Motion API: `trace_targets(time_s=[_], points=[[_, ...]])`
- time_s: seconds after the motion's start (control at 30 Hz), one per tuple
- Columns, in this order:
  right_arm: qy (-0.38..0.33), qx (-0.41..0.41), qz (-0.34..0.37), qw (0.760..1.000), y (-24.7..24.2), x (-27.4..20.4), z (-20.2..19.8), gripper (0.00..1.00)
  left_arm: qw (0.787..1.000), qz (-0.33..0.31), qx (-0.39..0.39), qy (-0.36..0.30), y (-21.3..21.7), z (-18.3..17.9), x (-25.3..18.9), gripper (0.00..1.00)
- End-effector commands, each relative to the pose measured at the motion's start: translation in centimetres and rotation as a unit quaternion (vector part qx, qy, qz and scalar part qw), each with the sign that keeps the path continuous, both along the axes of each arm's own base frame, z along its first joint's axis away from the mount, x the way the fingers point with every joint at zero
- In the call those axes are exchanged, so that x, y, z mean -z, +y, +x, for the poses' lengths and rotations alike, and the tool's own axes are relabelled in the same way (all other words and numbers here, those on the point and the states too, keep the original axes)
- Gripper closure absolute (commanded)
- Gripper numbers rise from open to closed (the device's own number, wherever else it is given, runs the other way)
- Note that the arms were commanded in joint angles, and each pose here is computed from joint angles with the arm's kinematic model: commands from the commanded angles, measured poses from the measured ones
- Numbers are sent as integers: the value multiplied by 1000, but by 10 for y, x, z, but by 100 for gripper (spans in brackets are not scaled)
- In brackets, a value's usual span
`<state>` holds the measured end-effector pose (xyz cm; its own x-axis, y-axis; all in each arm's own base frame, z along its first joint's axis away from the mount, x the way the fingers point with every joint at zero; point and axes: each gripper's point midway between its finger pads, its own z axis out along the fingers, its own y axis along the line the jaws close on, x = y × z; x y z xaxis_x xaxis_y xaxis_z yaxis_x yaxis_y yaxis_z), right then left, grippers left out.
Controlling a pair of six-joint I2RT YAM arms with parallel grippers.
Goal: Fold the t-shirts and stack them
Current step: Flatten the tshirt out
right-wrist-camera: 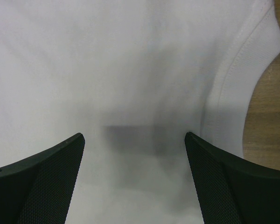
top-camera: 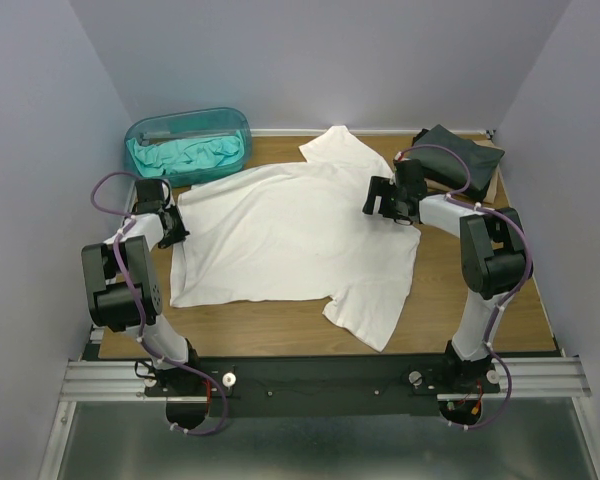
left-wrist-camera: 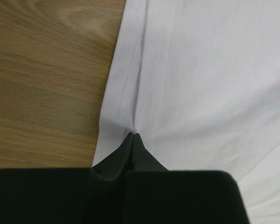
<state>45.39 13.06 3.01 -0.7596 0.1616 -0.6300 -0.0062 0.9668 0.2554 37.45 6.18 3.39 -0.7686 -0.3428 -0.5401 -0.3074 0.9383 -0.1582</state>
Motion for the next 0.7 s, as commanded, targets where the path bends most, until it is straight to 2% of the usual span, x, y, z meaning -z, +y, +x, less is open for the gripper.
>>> trace_targets(time_s=[0.0, 0.37, 0.67], points=[[127, 31, -56, 990, -31, 65, -51, 5, 1000, 24, -9, -15, 8, 6, -18, 100], [136, 34, -63, 988, -34, 68, -55, 5, 999, 42, -15, -15, 22, 8, -30, 100], [137, 36, -63, 988, -37, 69, -56, 4, 999, 29, -12, -18, 20, 6, -26, 97]])
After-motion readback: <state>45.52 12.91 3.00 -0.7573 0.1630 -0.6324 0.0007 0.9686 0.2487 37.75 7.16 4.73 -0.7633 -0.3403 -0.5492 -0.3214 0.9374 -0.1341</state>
